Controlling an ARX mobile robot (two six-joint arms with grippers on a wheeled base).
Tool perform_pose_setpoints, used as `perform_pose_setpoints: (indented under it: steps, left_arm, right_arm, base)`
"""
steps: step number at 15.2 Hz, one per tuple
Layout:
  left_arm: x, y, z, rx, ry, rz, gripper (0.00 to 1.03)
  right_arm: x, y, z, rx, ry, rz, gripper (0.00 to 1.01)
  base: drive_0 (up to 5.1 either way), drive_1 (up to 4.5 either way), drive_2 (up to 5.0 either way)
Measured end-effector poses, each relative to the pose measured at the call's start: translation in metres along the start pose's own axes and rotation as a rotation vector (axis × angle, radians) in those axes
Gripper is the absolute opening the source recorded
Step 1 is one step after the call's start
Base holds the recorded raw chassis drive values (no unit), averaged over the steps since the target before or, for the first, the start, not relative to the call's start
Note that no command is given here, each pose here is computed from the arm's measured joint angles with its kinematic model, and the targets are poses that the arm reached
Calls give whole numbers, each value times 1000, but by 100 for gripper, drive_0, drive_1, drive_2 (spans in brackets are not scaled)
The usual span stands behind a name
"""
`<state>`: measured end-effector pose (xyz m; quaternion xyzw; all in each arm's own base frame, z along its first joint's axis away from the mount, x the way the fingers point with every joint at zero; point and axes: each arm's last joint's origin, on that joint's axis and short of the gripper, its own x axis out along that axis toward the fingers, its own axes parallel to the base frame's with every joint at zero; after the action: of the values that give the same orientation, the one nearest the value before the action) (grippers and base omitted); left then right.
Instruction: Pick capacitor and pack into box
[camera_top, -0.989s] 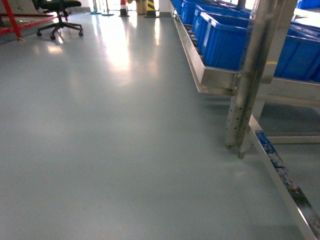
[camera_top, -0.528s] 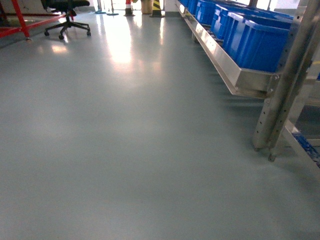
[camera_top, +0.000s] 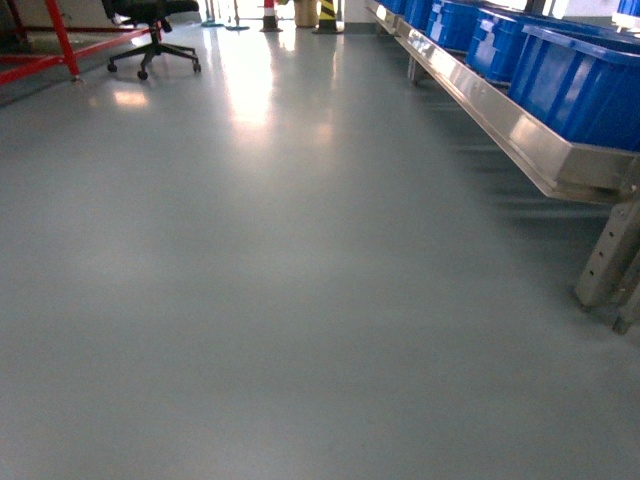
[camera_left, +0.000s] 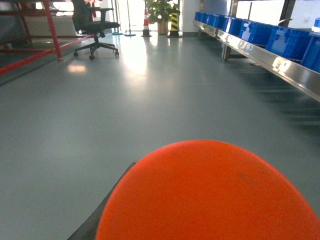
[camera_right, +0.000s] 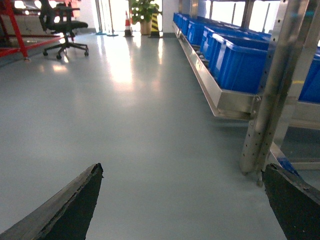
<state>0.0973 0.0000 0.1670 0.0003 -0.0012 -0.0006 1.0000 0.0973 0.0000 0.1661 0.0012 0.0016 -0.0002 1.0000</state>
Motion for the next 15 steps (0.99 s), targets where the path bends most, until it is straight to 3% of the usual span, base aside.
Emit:
perform_pose_setpoints:
  steps: [15]
  left_arm:
    - [0,0,0,0,4,1,43]
  right_arm:
    - [0,0,0,0,-3,0,98]
  base:
    - [-492,284,206]
